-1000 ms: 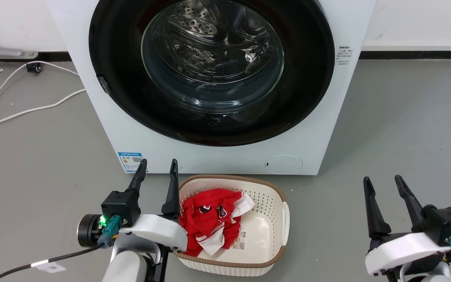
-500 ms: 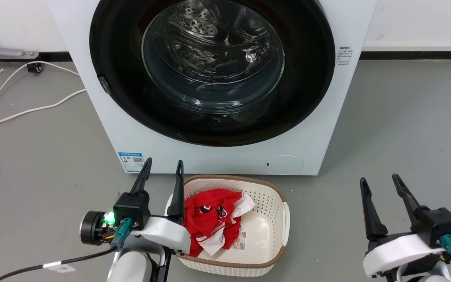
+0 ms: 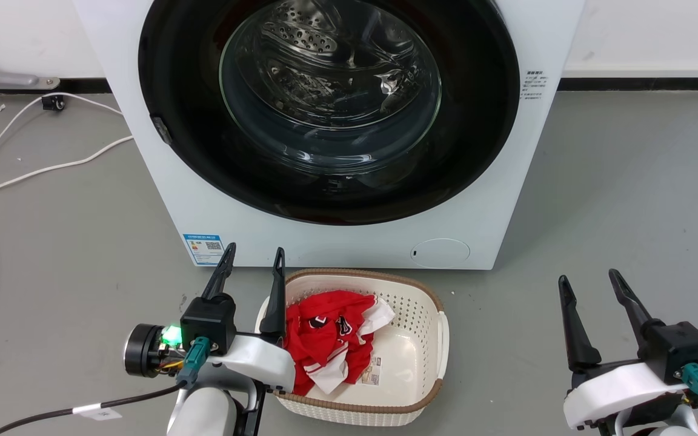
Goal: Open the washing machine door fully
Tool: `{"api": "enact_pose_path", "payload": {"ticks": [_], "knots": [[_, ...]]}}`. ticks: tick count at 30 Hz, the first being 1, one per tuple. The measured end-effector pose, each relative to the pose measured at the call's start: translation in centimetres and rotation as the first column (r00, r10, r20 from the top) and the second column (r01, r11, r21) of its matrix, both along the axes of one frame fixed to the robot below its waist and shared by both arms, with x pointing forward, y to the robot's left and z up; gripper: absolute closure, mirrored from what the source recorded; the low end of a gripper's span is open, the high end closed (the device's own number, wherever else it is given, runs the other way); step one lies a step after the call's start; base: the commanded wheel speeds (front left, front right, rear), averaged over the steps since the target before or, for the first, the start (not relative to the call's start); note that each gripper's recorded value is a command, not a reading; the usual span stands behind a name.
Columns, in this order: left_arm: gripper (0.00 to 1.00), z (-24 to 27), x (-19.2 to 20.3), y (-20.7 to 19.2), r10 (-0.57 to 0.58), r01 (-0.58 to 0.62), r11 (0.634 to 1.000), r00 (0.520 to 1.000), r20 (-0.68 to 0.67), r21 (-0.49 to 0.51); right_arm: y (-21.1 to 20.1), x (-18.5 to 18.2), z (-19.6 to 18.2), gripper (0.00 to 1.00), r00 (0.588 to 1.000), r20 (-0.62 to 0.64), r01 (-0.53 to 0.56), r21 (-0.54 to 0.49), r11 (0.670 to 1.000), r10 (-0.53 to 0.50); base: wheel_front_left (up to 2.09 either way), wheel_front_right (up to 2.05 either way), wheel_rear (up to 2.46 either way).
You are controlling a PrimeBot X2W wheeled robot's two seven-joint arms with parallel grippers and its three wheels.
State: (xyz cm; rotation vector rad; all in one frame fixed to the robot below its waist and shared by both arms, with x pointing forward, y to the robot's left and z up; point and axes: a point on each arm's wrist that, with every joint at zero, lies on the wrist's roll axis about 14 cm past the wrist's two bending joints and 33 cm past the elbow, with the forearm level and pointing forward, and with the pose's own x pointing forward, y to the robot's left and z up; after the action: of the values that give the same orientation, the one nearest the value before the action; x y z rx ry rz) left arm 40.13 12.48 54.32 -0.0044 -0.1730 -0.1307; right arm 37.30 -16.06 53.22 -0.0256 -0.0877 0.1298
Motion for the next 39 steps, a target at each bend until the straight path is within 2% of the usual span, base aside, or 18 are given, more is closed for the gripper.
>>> {"api": "enact_pose_path", "payload": {"ticks": [4,5,6,7,17,20,22,23,25,26,28,30,32,33,36,39], "knots": [[0.00,0.0,0.0,0.1,0.003,-0.003,1.000,1.000,-0.002,-0.001,-0.2,0.0,-0.1,0.00,1.000,-0.002,0.005,0.006,1.000,-0.005,0.00,0.00,0.00],[0.00,-0.1,0.0,0.1,0.003,-0.003,1.000,1.000,-0.002,-0.001,-0.3,0.0,-0.1,0.34,1.000,-0.003,0.007,0.012,1.000,-0.007,0.00,0.00,0.00],[0.00,-0.1,0.0,0.1,0.004,-0.004,1.000,1.000,-0.002,-0.001,-0.3,0.0,-0.1,0.82,1.000,-0.004,0.010,0.018,1.000,-0.009,0.00,0.00,0.00],[0.00,-0.1,0.0,0.1,0.004,-0.004,1.000,1.000,-0.003,-0.001,-0.3,0.0,-0.1,1.00,1.000,-0.005,0.010,0.021,1.000,-0.010,0.00,0.00,0.00],[0.00,-0.1,0.1,0.2,0.008,-0.008,1.000,1.000,-0.005,-0.001,-0.3,0.1,0.1,1.00,1.000,0.010,0.007,0.095,0.995,-0.008,0.00,0.00,0.00],[0.00,-0.1,0.1,0.3,0.011,-0.011,1.000,1.000,-0.005,-0.001,-0.4,0.1,0.6,1.00,1.000,0.028,0.007,0.176,0.984,-0.012,0.00,0.00,0.00],[0.00,-0.1,0.1,0.3,0.012,-0.012,1.000,1.000,-0.005,-0.006,-0.8,0.1,0.9,1.00,0.999,0.038,0.013,0.314,0.949,-0.027,0.00,0.00,0.00],[0.00,-0.1,0.1,0.3,0.012,-0.012,1.000,1.000,-0.005,-0.006,-1.1,0.1,1.2,1.00,0.998,0.047,0.015,0.385,0.923,-0.036,0.00,0.00,0.00],[0.00,-0.1,0.1,0.3,0.013,-0.013,1.000,1.000,-0.005,-0.007,-1.5,0.3,1.6,1.00,0.997,0.054,0.014,0.535,0.845,-0.051,0.00,0.00,0.00],[0.00,-0.1,0.1,0.4,0.015,-0.015,1.000,1.000,-0.005,-0.006,-1.8,0.4,2.0,1.00,0.996,0.062,0.007,0.622,0.783,-0.058,0.00,0.00,0.00],[0.00,-0.1,0.1,0.4,0.015,-0.015,1.000,1.000,-0.006,-0.007,-2.1,0.7,2.4,1.00,0.996,0.059,-0.004,0.769,0.639,-0.065,0.00,0.00,0.00],[0.00,-0.2,0.2,0.4,0.015,-0.016,1.000,1.000,-0.006,-0.008,-2.7,0.9,2.5,1.00,0.996,0.049,-0.011,0.888,0.459,-0.072,0.00,0.00,0.00],[0.00,-0.2,0.2,0.4,0.016,-0.016,1.000,1.000,-0.007,-0.008,-3.2,1.2,2.6,1.00,0.996,0.042,-0.019,0.956,0.292,-0.073,0.00,0.00,0.00],[0.00,-0.2,0.2,0.4,0.016,-0.016,1.000,1.000,-0.007,-0.008,-3.6,1.3,2.7,1.00,0.997,0.040,-0.023,0.975,0.220,-0.073,0.00,0.00,0.00],[0.00,-0.3,0.3,0.4,0.017,-0.017,1.000,1.000,-0.009,-0.009,-4.5,2.1,3.1,1.00,0.996,0.047,-0.042,0.997,0.067,-0.071,0.00,0.00,0.00],[0.00,-0.4,0.4,0.4,0.018,-0.018,1.000,1.000,-0.012,-0.009,-5.3,3.3,3.8,1.00,0.996,0.061,-0.062,0.998,-0.022,-0.066,0.00,0.00,0.00]]}}
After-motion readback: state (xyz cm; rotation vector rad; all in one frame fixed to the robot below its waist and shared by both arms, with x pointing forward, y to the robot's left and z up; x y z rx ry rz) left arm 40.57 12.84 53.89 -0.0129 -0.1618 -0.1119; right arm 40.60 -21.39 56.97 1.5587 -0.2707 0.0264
